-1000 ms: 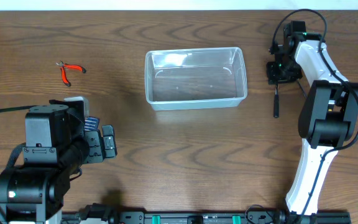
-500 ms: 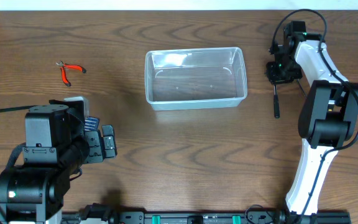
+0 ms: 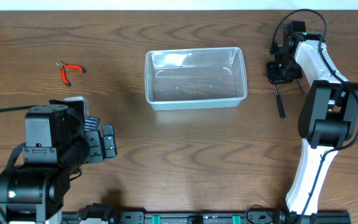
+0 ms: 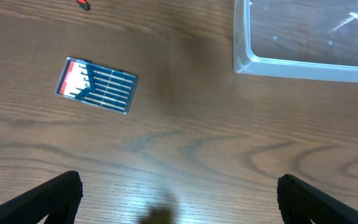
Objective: Pack container
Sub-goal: 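Close the right gripper on the hammer's handle below the head, then carry the hammer left into the clear container and release it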
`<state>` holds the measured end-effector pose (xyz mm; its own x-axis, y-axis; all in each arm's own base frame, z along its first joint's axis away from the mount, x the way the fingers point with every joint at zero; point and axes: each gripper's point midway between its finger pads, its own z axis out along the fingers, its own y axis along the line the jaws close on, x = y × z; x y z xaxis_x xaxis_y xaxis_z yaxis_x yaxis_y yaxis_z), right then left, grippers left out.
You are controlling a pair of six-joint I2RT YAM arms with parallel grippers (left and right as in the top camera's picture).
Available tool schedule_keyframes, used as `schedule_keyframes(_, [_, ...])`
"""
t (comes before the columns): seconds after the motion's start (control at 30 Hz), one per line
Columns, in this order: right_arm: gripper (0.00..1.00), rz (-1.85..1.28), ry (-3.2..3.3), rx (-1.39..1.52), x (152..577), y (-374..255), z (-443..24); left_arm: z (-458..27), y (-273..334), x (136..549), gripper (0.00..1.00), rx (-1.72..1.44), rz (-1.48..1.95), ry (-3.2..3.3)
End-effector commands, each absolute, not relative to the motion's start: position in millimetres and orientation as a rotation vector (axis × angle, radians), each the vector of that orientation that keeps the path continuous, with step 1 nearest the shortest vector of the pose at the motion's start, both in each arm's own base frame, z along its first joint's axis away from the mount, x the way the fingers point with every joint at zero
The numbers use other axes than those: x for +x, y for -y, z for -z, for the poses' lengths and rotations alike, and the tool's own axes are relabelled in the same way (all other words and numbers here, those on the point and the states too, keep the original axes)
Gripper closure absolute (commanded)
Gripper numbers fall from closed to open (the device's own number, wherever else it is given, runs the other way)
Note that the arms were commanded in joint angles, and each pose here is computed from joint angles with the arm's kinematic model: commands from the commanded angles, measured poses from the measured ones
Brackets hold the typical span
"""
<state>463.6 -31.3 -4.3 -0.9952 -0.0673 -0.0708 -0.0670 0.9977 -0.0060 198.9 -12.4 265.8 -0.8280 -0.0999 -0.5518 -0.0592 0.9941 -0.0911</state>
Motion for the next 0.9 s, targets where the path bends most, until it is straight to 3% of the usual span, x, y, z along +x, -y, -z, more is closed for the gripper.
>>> schedule_keyframes(0.0, [0.91, 0.058, -3.18, -0.101, 439.2, 39.2, 40.1, -271.1, 9.2, 198.8, 0.02, -0.105, 0.069, -2.533])
schedule_keyframes(0.17, [0.99, 0.058, -3.18, -0.101, 439.2, 39.2, 40.1, -271.1, 9.2, 198.8, 0.02, -0.104, 0.069, -2.533])
schedule_keyframes(0.57, [0.99, 0.057, -3.178, -0.101, 439.4, 38.9, 37.2, -271.2, 9.2, 198.9, 0.02, -0.104, 0.069, -2.533])
schedule_keyframes(0.87, [0.99, 0.073, -3.069, -0.097, 451.6, 39.3, -14.8, -271.1, 9.2, 198.8, 0.01, -0.104, 0.069, -2.533])
